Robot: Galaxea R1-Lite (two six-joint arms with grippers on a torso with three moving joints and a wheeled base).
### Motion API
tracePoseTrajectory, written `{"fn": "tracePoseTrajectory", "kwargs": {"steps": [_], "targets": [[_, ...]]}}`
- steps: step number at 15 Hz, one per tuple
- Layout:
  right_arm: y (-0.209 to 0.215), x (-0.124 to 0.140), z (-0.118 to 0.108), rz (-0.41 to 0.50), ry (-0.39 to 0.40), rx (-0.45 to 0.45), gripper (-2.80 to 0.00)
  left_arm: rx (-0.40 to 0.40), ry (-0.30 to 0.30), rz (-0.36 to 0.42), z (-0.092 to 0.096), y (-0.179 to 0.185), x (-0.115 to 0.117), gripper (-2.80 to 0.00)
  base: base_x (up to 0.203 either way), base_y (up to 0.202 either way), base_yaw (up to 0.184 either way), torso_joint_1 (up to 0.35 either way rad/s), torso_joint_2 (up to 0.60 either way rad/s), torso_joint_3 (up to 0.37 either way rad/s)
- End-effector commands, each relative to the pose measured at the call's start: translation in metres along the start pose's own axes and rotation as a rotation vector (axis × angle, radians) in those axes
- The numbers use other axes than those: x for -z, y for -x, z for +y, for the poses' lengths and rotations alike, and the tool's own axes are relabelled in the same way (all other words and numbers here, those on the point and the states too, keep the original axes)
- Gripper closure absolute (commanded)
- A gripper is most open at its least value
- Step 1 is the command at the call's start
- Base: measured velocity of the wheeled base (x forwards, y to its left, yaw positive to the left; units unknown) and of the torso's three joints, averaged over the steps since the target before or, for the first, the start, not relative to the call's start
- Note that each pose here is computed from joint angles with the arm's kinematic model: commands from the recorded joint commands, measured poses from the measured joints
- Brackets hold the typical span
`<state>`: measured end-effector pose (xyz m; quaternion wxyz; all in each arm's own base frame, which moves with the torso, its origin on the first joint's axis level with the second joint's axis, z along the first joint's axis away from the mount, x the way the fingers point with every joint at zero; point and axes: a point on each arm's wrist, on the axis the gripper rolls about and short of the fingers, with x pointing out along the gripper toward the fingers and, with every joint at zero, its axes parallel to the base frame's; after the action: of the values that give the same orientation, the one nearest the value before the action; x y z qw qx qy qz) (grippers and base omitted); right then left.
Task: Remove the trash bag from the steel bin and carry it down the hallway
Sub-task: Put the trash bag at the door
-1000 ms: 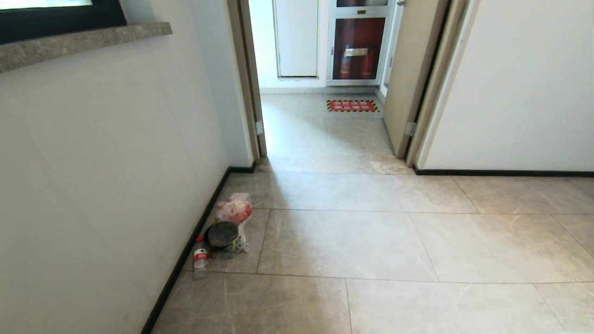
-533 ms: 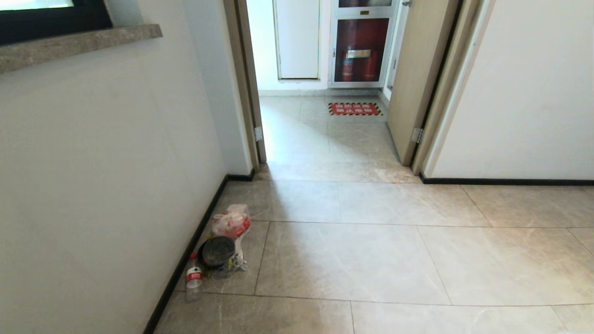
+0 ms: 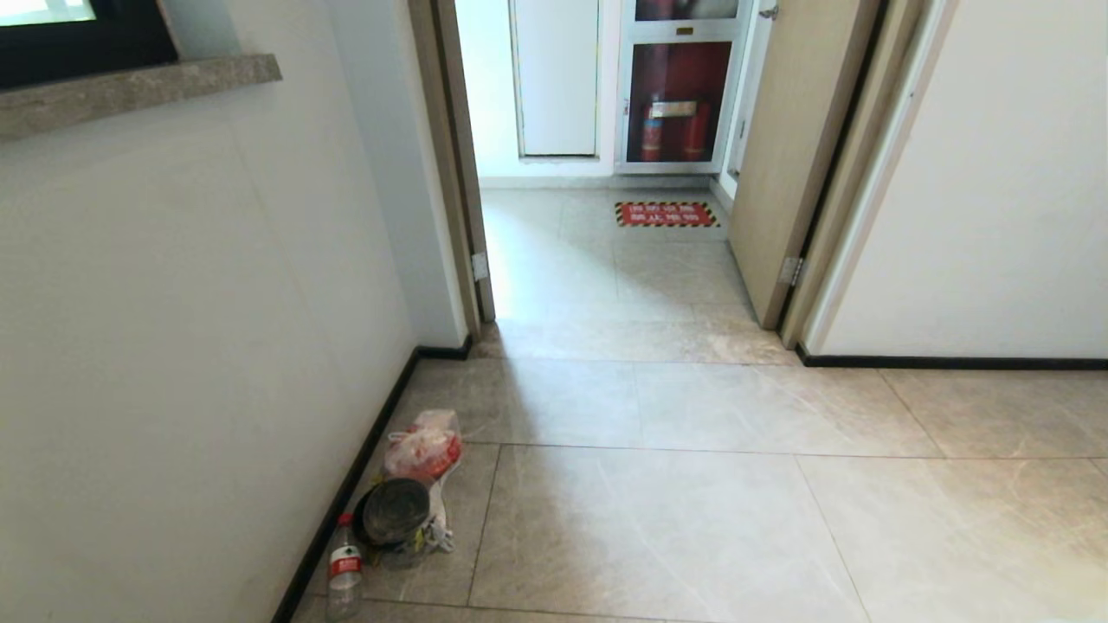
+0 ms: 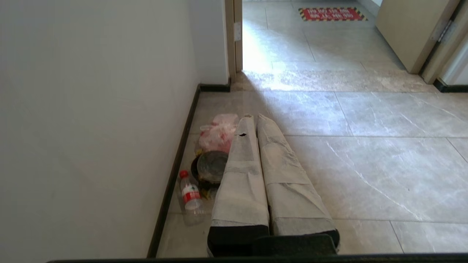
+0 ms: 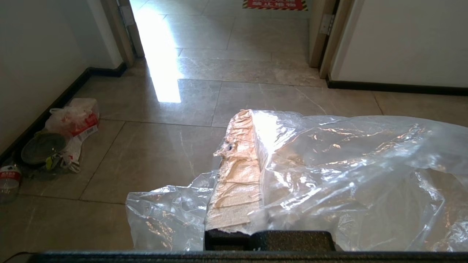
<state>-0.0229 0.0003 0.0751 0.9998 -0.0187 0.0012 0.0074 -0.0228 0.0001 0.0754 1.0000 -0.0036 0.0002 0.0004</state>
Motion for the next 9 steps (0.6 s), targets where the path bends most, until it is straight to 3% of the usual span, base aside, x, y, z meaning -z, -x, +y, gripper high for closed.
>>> {"fn": "tracePoseTrajectory", "kwargs": {"steps": [1,5,9], "targets": [[-0.0002,0.0003,0.0,0.001,0.003,0.0,0.0,-0.001,0.0,0.0,0.0,0.0,0.0001,0.0,0.107,0.0,-0.004,0.002,0.0,0.0],[-0.0001,-0.0001,0.0,0.001,0.007,0.001,0.0,-0.001,0.0,0.0,0.0,0.0,0.0,0.0,0.001,-0.004,0.019,0.0,0.0,0.001],[-0.0001,-0.0002,0.0,-0.001,0.007,0.001,0.0,0.001,-0.001,0.0,0.0,0.0,0.0,0.0,0.003,-0.01,0.157,0.001,0.0,0.001]]}}
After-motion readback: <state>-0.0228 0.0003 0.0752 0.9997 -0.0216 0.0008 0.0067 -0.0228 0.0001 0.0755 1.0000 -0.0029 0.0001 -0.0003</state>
